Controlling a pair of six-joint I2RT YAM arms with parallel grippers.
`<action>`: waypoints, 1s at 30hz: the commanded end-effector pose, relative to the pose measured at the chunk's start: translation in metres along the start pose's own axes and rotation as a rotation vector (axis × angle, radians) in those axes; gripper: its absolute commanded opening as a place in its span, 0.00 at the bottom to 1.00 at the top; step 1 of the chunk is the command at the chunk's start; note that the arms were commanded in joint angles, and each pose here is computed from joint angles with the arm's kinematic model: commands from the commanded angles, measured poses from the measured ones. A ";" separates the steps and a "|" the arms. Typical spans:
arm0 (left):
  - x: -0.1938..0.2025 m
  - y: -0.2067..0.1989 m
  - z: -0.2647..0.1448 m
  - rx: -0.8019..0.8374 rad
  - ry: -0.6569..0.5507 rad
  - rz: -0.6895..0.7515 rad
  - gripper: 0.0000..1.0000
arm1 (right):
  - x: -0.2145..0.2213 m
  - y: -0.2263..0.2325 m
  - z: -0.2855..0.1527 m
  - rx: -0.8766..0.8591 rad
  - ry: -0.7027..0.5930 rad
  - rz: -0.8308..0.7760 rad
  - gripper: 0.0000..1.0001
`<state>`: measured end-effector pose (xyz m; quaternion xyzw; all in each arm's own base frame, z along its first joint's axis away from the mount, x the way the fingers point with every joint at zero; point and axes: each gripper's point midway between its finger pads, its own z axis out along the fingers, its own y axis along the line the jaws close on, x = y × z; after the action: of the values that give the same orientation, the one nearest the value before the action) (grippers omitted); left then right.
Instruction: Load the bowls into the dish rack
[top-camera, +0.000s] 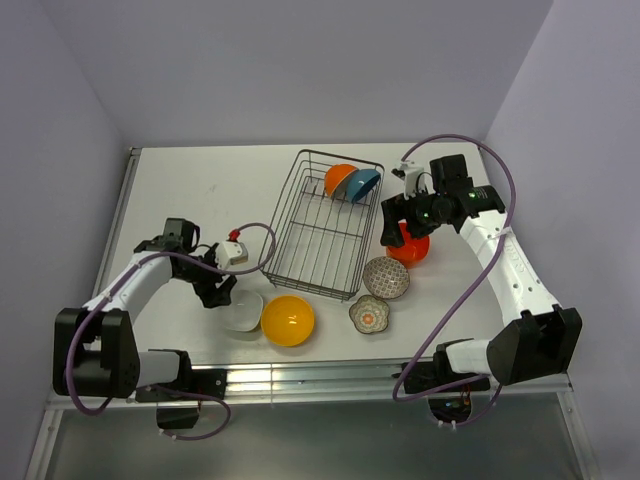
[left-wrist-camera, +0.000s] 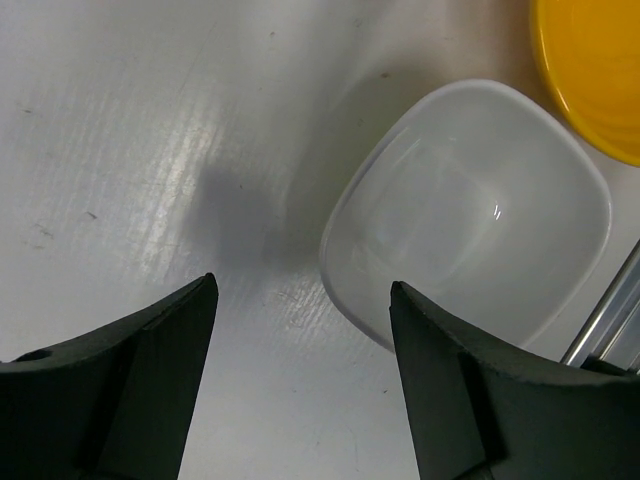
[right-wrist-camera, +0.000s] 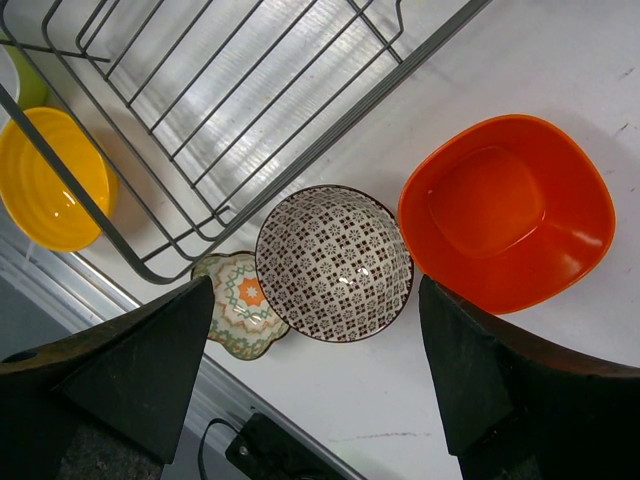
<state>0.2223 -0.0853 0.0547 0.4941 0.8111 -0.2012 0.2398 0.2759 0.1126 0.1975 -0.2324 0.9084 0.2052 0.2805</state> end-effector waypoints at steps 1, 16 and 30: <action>0.004 0.000 0.008 0.014 0.007 0.022 0.75 | -0.019 0.002 -0.005 -0.003 -0.060 -0.023 0.89; -0.005 -0.013 0.000 0.022 -0.009 0.001 0.18 | -0.034 -0.002 -0.004 0.013 -0.103 -0.013 0.89; -0.070 0.087 -0.127 -0.369 -0.326 -0.303 0.00 | -0.076 0.004 -0.014 -0.035 -0.237 0.011 0.89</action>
<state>0.2552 -0.0312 0.1121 0.3472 0.8714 -0.1610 0.3068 0.3020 0.1237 0.2166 -0.2103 0.8962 0.2262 0.3185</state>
